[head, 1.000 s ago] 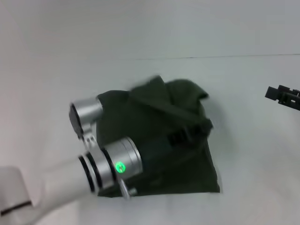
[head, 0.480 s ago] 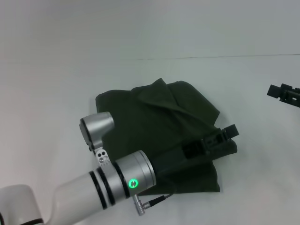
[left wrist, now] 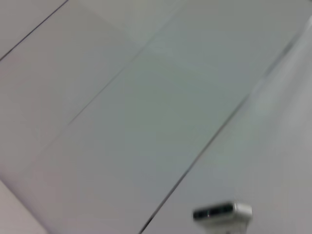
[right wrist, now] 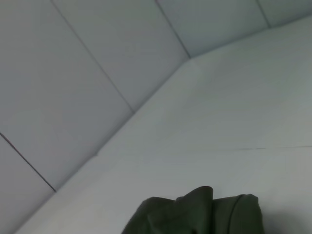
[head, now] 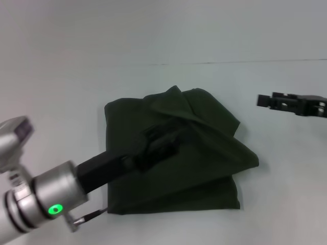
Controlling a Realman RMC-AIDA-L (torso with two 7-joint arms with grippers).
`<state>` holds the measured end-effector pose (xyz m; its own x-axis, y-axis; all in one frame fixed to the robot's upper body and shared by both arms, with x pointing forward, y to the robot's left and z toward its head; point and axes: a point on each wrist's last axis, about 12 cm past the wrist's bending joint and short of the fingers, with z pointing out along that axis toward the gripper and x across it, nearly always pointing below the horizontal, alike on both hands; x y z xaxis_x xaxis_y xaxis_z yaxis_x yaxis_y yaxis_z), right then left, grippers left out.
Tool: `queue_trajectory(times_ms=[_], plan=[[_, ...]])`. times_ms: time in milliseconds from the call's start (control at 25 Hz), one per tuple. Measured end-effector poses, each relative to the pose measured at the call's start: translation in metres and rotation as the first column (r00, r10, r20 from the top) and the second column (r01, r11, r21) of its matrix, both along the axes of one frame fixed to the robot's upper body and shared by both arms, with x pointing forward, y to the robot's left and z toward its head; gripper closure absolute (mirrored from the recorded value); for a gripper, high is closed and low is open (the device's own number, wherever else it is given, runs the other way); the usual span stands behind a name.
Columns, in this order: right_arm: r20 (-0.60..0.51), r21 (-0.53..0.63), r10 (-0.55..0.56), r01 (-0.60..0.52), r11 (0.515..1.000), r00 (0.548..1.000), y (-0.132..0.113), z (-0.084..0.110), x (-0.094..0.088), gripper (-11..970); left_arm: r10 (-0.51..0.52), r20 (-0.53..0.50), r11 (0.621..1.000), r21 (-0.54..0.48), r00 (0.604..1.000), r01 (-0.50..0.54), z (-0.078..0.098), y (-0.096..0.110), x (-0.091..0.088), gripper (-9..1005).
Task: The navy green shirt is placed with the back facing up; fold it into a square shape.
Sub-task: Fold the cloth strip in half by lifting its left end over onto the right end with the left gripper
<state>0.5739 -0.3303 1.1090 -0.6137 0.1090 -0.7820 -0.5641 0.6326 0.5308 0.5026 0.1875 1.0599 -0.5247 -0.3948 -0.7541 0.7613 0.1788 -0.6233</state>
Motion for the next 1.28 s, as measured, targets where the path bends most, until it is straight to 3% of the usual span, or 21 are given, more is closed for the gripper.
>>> queue_trajectory(times_ms=[240,520,1000,1280], plan=[[-0.012,-0.052,0.065,-0.065,0.997,0.998,0.031,0.011,0.026,61,-0.008,0.185,0.983,0.183,0.983,-0.027,-0.009,0.03,-0.016,214],[-0.034,-0.173,0.129,-0.133,0.976,0.991,0.074,0.017,0.052,63,-0.034,0.308,0.958,0.281,0.951,-0.057,-0.023,0.038,-0.038,213],[0.017,-0.404,0.241,-0.214,0.889,0.97,0.15,0.006,0.067,83,-0.013,0.313,0.952,0.295,0.95,-0.084,-0.029,0.042,-0.045,213],[0.033,-0.493,0.27,-0.22,0.842,0.962,0.171,-0.001,0.07,121,-0.013,0.305,0.951,0.298,0.952,-0.083,-0.028,0.04,-0.042,212]])
